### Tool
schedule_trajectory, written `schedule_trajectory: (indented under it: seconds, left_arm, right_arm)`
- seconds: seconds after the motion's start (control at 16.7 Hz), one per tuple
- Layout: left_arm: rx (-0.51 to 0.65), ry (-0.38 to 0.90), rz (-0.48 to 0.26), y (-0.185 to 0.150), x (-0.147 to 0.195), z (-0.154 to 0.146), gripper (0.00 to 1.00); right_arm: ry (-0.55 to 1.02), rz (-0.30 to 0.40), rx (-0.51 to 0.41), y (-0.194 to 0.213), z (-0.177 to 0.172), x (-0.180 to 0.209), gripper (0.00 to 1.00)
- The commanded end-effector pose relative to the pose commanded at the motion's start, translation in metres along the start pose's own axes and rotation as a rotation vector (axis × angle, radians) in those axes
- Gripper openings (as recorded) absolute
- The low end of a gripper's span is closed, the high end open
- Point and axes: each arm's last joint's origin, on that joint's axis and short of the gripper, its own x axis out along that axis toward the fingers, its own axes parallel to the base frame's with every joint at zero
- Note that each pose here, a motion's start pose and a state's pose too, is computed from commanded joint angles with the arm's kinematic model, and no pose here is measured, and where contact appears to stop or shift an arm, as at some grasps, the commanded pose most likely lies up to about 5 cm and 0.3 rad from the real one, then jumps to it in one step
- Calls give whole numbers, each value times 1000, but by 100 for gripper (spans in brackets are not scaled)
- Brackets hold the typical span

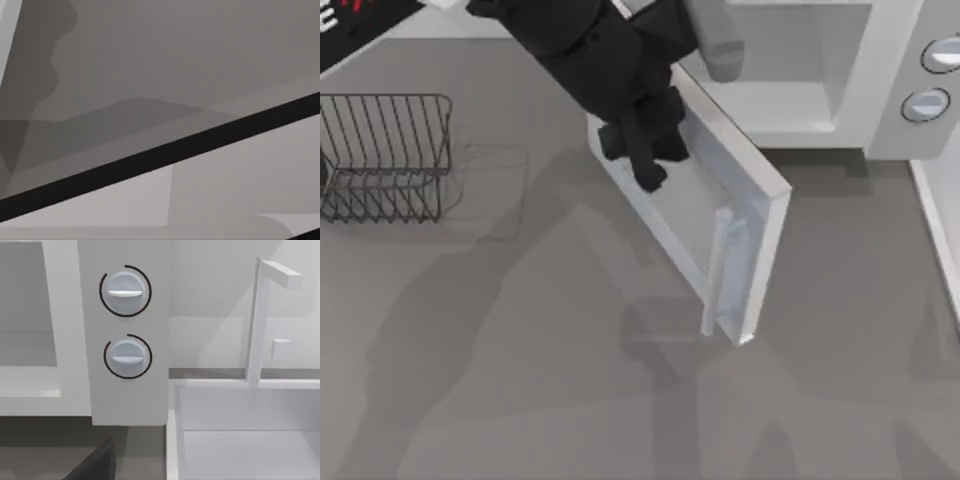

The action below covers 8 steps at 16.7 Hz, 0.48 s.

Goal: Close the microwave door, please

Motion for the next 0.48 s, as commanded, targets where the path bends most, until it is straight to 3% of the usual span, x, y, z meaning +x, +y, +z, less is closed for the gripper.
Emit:
schedule_trajectory:
  seconds: [0.48]
  left_arm:
    - [-3,-1,1,-2,4,8,0]
  right_arm:
    - [0,0,0,0,0,0,100]
